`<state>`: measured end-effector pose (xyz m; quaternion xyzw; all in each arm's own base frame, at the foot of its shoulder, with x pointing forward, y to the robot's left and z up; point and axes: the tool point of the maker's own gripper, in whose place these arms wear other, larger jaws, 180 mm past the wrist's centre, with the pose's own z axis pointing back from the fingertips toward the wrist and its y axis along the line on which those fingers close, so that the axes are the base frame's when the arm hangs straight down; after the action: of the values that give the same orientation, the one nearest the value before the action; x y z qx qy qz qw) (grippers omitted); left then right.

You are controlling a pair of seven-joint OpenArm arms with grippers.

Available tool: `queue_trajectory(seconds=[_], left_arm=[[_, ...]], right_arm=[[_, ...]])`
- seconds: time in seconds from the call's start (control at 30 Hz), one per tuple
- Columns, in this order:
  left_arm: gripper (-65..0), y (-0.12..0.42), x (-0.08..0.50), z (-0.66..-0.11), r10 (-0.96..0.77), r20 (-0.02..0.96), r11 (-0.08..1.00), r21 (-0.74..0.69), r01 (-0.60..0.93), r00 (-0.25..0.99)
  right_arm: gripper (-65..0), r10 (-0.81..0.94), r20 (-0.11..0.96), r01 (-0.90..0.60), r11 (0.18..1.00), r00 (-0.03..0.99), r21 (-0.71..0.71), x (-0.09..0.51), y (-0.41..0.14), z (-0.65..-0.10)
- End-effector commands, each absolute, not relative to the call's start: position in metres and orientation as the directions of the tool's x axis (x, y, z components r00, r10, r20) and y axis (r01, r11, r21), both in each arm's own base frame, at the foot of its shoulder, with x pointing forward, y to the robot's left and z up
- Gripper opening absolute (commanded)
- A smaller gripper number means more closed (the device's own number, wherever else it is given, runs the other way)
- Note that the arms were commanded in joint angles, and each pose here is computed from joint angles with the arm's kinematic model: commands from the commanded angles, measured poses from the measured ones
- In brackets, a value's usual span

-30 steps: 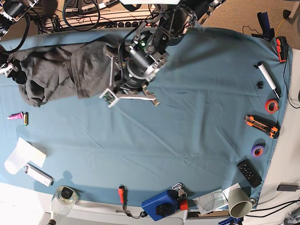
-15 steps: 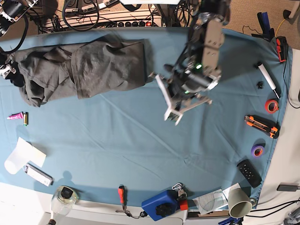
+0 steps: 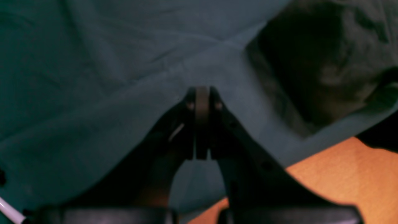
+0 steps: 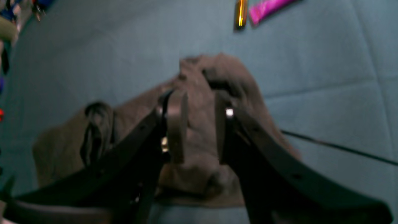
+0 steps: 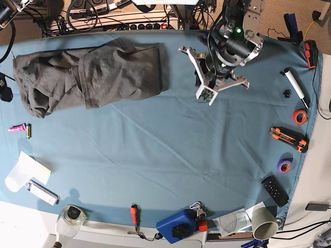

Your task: Fold the T-shirt properly

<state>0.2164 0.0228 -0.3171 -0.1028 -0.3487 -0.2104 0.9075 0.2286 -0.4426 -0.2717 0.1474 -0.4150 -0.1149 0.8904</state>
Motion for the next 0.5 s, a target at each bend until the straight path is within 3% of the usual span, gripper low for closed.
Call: queue_trajectory(seconds=[0.0,0.17,0.3,0.47], left_arm=[[-65.0,0.021,0.217,-0.310,-0.300,0.697,0.889,-0.044,0.456,0.651],[-65.0,0.020,0.209,-0.316,-0.298,0.681,0.888,-0.061,0.456,0.669],[-65.0,0.020,0.204,-0.319,-0.297,0.670,0.888,-0.068,0.455,0.680],[-65.0,0.020,0.200,-0.321,-0.298,0.662,0.888,-0.073,0.455,0.688]], right_arm=[[-48.7,-0.295,0.743,0.058,0.943,0.601,0.328,0.235,-0.449,-0.250],[-34.2,-0.276,0.712,0.089,0.953,0.646,0.289,0.228,-0.455,-0.261],[-33.8,-0.272,0.712,0.098,0.956,0.647,0.277,0.228,-0.457,-0.261],[-33.9,-0.264,0.774,0.159,0.964,0.575,0.211,0.241,-0.479,-0.253]])
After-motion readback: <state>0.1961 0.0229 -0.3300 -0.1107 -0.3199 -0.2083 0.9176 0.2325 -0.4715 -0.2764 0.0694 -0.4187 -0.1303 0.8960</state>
